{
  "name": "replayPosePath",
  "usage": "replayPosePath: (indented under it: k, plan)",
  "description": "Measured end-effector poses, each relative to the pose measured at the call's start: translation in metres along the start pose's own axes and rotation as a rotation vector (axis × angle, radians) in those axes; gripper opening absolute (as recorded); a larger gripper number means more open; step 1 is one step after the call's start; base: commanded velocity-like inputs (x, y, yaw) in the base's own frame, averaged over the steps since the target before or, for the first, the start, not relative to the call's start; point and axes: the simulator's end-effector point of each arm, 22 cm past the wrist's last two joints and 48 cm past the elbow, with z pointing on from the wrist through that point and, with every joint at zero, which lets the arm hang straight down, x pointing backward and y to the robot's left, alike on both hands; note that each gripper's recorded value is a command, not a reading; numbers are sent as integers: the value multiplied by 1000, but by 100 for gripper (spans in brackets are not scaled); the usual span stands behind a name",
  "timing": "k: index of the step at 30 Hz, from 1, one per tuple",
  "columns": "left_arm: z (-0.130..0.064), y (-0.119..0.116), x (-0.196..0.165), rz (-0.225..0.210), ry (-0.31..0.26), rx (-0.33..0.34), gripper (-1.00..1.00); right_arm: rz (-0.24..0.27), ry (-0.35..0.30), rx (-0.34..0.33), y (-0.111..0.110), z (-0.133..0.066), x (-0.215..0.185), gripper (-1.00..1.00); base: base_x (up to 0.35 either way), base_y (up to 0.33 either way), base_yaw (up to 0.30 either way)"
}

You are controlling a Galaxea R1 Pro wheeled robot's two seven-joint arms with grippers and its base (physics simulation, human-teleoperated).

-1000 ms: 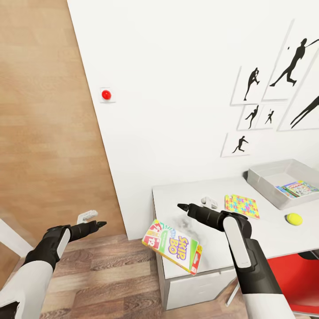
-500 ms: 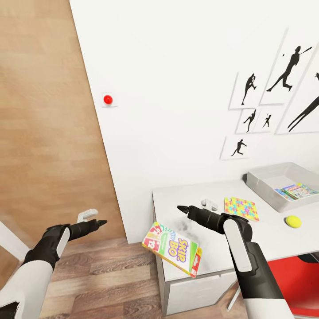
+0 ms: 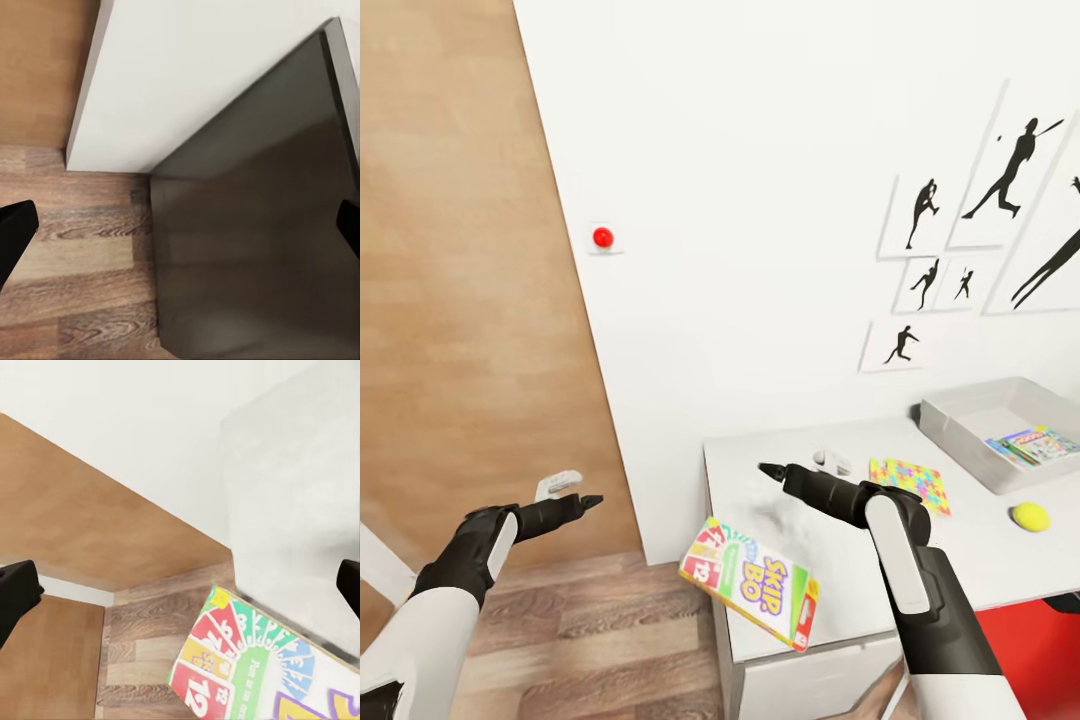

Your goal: Put all the toys in the child's room - the three board games (two on the bed and one on the table), the two jigsaw puzzles on the table, and the tennis ball on the table - inside the toy box on the table in the child's room.

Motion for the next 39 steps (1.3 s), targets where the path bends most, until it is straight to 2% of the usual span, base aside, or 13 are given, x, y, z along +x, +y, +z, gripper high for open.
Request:
replayPosePath:
  k: [6, 10, 29, 32, 34, 38, 39]
  plan:
    - [-3, -3, -4, 3, -9, 3, 100, 2, -9, -130, 27, -5, -2, 100, 291, 0, 0]
    - [-5, -5, -7, 5, -14, 7, 100, 6, -6, -187, 37, -9, 3, 100, 100, 0, 10]
    - [-7, -7, -9, 4, -15, 10, 100, 5, -4, -208, 43, -10, 6, 100, -33, 0, 10]
    - [-7, -7, -1, -15, 17, 10, 100, 8, -7, -212, 43, -11, 5, 100, 0, 0, 0]
    - [-7, -7, 9, -39, 59, 12, 100, 10, -11, -214, 44, -12, 4, 100, 0, 0, 0]
    - [-6, -8, 20, -58, 98, 13, 100, 10, -15, -216, 44, -14, 2, 100, 0, 0, 0]
    - [-3, -12, 32, -80, 128, 35, 100, 13, -18, -216, 43, -14, 0, 100, 0, 0, 0]
